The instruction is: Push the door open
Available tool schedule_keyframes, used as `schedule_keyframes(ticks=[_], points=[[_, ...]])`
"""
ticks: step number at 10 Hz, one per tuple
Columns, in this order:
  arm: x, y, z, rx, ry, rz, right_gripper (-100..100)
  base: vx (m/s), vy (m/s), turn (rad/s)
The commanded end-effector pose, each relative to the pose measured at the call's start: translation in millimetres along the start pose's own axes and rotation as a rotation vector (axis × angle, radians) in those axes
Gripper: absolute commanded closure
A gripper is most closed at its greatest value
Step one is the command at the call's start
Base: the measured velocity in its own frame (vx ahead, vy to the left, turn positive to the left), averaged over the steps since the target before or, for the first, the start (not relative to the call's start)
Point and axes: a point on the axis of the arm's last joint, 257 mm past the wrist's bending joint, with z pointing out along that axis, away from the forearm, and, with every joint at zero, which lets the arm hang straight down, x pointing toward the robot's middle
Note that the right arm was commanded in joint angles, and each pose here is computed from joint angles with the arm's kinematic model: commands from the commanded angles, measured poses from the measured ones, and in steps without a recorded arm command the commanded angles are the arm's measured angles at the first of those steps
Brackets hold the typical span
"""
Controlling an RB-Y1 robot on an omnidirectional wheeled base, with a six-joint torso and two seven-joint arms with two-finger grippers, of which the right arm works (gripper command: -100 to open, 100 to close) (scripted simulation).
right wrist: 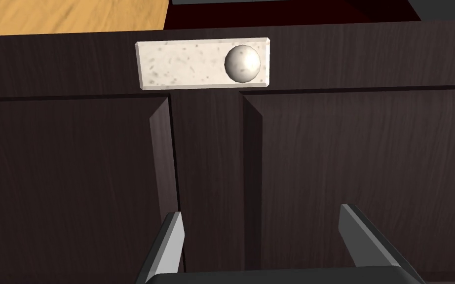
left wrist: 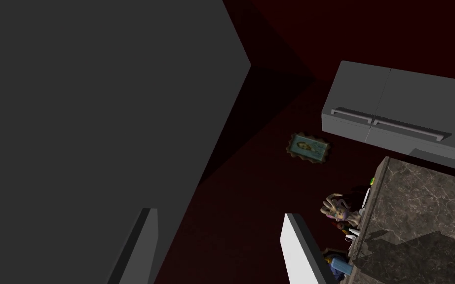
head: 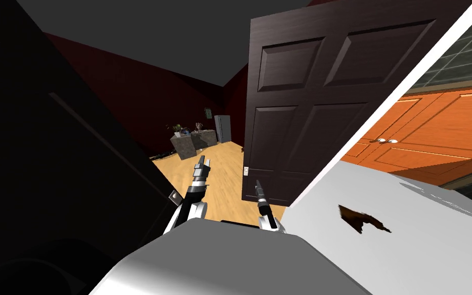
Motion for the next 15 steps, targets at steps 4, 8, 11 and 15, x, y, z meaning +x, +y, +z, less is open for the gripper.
schedule_keyframes(ticks=[4,8,11,15], points=[[38.2,1.0,0.4,0.003,0.029,0.033,-100,-0.084,0.046,-0.089],[30.6,-0.1,1.2,0.005,0.026,0.018,-100,0.033,0.023,-0.016],[14.9,-1.8,1.3,0.005,0.014,-0.004,-100,0.224,-0.025,0.030],[13.3,-1.3,2.1,0.004,0.005,0.002,-100,0.202,0.076,0.022]])
